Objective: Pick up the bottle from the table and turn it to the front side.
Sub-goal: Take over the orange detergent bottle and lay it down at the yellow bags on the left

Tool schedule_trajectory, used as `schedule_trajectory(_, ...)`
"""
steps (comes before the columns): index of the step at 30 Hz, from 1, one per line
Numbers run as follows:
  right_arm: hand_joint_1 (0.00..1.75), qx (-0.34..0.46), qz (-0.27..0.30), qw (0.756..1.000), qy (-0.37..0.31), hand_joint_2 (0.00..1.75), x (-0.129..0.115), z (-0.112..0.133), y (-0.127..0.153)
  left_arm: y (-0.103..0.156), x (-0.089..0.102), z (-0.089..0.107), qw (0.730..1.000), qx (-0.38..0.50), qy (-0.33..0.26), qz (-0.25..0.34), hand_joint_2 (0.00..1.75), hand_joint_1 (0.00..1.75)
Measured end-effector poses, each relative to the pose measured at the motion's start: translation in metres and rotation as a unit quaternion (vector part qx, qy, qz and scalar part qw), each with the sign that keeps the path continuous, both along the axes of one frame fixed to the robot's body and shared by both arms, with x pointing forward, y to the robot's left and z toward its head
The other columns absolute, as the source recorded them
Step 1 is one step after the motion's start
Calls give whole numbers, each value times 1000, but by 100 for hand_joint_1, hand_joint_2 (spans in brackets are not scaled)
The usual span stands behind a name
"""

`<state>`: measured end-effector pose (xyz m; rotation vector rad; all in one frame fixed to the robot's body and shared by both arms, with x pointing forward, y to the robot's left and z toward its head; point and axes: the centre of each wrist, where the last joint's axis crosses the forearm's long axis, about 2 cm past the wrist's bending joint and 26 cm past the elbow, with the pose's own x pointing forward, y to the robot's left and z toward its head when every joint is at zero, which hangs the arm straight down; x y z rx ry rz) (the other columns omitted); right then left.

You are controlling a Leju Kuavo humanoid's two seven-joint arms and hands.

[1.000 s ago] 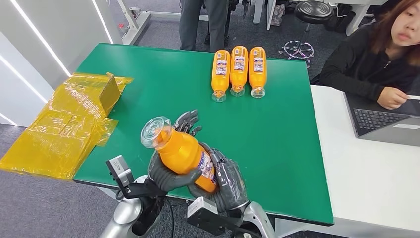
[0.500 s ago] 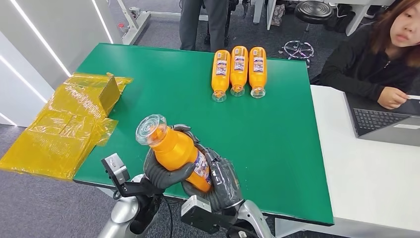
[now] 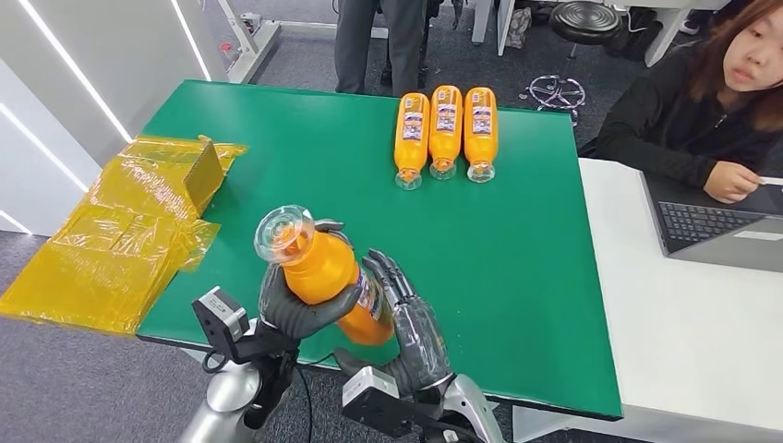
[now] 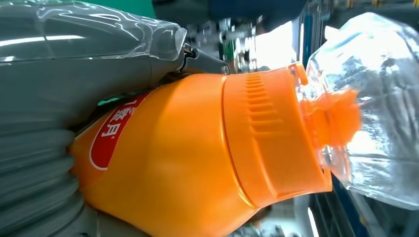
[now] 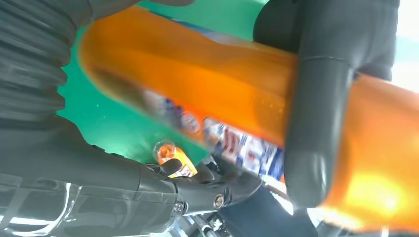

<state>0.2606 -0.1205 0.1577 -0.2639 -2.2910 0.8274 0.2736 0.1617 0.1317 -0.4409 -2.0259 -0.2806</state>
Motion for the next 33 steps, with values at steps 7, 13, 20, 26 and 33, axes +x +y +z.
schedule_trajectory(7,0,6,-3,1000,0,175,-2,-3,0,16,18,-6,989,97,-51,97,175,175)
schedule_trajectory(13,0,12,3,1000,1,175,-4,-6,-1,33,36,-11,955,222,-102,168,175,175)
schedule_trajectory(20,0,14,9,1000,13,175,-1,-8,-1,53,56,-19,868,412,-146,238,175,175)
schedule_trajectory(26,0,17,12,1000,21,175,-1,-11,-1,74,84,-33,751,585,-171,253,175,175)
schedule_trajectory(33,0,17,14,999,26,175,-1,-13,-1,102,107,-44,637,717,-157,235,175,175)
